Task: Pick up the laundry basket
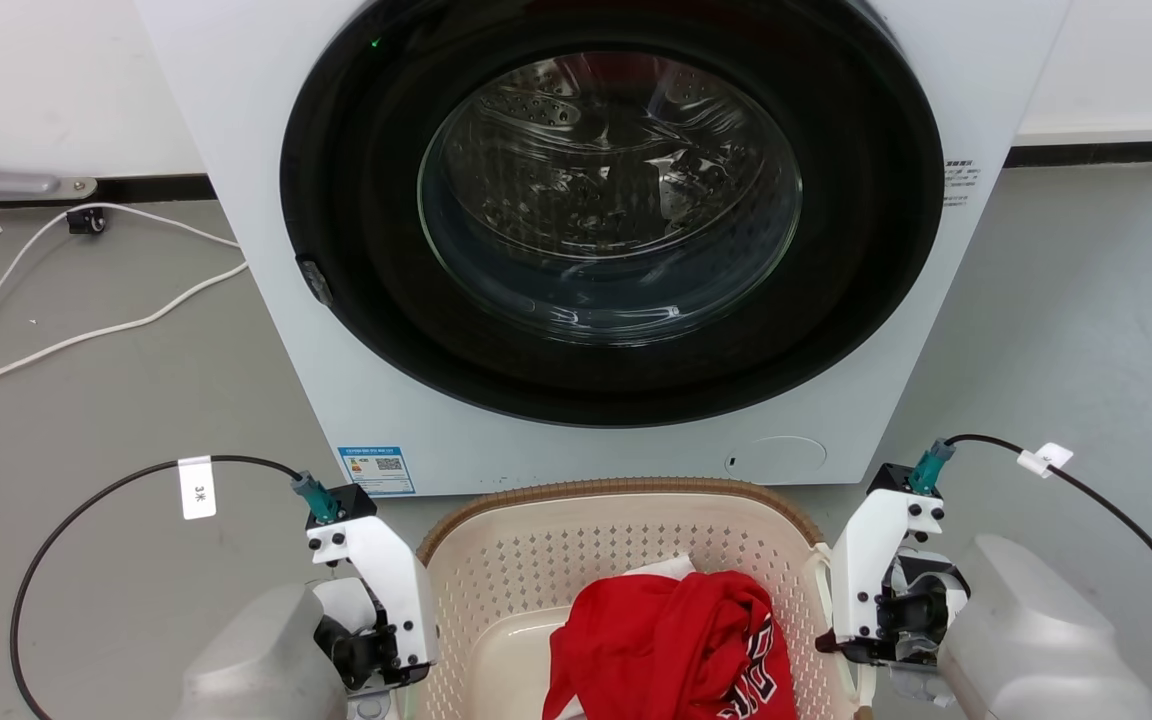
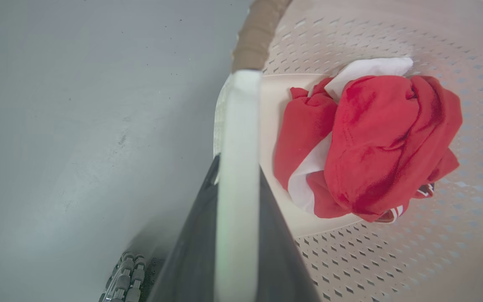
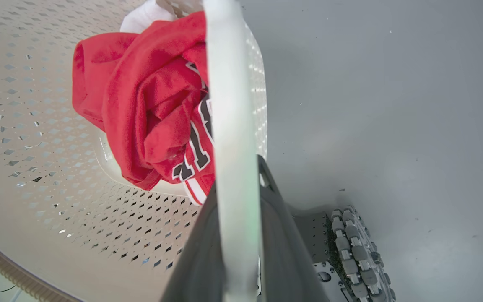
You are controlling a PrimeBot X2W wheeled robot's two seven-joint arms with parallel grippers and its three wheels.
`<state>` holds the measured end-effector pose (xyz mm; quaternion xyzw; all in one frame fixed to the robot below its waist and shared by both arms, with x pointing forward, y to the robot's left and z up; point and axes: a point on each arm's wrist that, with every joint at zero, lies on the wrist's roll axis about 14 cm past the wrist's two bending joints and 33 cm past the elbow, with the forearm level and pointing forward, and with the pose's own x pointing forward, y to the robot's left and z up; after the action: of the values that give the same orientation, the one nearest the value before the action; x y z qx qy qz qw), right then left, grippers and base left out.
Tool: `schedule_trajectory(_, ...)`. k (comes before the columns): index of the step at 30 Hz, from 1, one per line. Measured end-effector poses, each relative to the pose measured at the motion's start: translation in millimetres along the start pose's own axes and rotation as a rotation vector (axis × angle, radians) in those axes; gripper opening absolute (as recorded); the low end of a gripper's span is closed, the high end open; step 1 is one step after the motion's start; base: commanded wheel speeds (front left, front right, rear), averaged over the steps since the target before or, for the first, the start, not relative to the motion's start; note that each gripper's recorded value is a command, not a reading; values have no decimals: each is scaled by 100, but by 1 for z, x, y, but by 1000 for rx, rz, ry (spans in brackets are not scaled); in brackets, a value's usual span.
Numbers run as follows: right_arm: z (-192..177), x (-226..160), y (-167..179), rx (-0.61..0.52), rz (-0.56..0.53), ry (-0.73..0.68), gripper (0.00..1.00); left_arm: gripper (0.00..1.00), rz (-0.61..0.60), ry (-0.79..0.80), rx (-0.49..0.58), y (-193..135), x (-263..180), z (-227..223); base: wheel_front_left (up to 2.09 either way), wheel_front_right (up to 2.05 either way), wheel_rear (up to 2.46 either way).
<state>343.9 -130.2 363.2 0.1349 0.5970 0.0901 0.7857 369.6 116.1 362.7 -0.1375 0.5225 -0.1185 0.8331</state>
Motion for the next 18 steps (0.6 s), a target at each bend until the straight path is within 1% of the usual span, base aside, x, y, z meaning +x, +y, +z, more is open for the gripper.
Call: schedule_trajectory(18, -1, -1, 1, -2, 2, -3, 0, 0, -1, -2, 2, -1, -1, 0, 0, 0, 0)
